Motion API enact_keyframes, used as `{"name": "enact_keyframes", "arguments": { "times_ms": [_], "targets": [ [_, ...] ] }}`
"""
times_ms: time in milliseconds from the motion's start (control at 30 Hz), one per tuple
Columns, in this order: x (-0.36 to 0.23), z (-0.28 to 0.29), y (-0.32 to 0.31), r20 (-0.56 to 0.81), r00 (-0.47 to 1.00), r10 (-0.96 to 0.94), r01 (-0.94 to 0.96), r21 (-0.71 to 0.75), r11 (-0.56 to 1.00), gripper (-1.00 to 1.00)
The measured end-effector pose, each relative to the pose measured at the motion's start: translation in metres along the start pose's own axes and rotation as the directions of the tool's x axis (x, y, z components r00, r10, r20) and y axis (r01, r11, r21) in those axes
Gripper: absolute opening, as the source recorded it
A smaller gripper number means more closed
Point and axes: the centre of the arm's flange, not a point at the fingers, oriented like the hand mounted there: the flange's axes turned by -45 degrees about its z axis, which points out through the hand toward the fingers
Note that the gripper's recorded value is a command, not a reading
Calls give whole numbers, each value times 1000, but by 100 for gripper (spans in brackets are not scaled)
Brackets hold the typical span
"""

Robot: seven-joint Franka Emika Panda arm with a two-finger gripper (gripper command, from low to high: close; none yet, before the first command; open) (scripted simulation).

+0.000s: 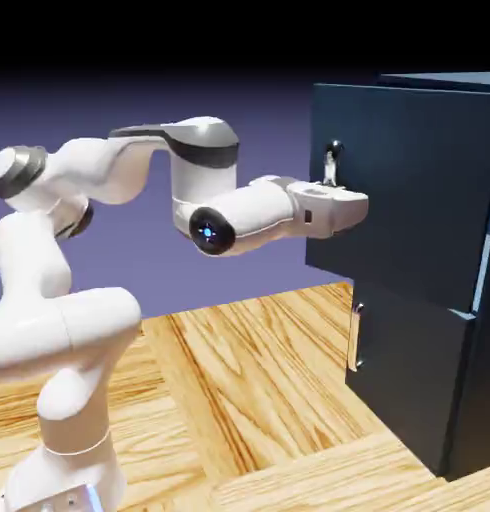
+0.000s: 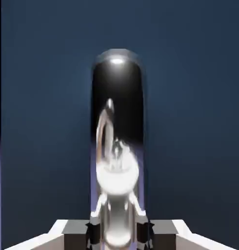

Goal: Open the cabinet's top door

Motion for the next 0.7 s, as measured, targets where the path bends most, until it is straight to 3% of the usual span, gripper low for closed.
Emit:
{"name": "enact_keyframes", "arguments": {
  "times_ms": [700],
  "targets": [
    [0, -107, 110, 0, 1000, 0, 0, 518, 856, -100]
  ]
}}
